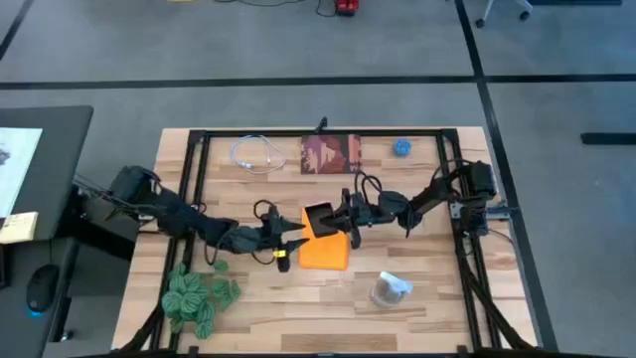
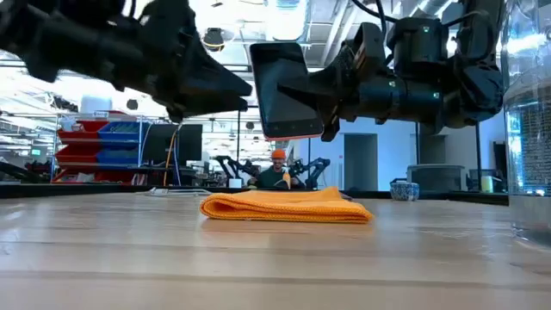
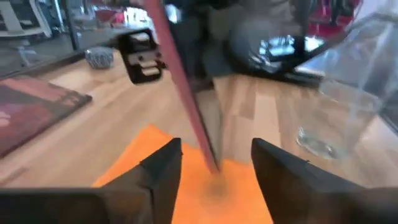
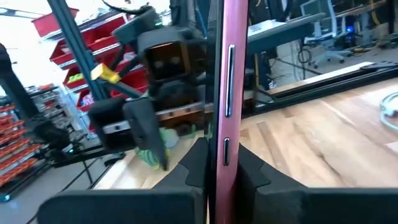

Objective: Apply microfiber cloth
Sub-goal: Spray the front of the pink cellphone with the spray bottle

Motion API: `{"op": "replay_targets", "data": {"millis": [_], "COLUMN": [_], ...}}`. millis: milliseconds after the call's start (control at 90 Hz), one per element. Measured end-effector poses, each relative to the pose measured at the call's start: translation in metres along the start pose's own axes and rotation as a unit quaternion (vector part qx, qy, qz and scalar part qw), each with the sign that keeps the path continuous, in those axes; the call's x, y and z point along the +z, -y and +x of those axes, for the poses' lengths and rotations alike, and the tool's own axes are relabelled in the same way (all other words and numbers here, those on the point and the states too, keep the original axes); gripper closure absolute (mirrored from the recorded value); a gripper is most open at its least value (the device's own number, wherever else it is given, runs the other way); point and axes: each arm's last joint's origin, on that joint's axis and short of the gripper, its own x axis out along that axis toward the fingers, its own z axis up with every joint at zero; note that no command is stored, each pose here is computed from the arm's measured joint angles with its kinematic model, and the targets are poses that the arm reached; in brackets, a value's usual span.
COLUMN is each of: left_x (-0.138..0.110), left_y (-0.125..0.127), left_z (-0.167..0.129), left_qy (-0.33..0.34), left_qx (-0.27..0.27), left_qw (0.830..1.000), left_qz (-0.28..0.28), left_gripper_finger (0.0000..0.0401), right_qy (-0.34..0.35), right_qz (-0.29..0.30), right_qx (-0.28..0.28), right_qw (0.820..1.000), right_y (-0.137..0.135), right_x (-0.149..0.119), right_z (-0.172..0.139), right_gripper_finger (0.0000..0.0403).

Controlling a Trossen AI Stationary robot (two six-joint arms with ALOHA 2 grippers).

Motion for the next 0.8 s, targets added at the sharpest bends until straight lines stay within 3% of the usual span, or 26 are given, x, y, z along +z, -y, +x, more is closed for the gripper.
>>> {"op": "replay_targets", "data": {"millis": [244, 522, 633, 800], "left_x": [-0.003, -0.006, -0.007, -0.006], "left_y": [-0.003, 0.011, 0.013, 0.012], "left_z": [0.018, 0.054, 0.058, 0.058], "left_qy": [0.037, 0.04, 0.041, 0.042], "left_qx": [-0.059, -0.052, -0.051, -0.039], "left_qw": [0.997, 0.998, 0.998, 0.998], "left_qz": [-0.016, -0.006, -0.002, -0.01], "left_gripper_finger": [0.0189, 0.0193, 0.0222, 0.0309], "right_qy": [0.0, 0.017, 0.018, 0.016], "right_qz": [-0.001, -0.017, -0.023, -0.024], "right_qx": [0.001, 0.007, 0.008, 0.009], "right_qw": [1.0, 1.0, 1.0, 1.0], "right_y": [-0.001, -0.003, -0.003, -0.003], "right_x": [0.0, 0.003, 0.003, 0.003], "right_z": [0.0, 0.0, 0.0, 0.0], "right_gripper_finger": [0.0386, 0.0385, 0.0385, 0.0385]}}
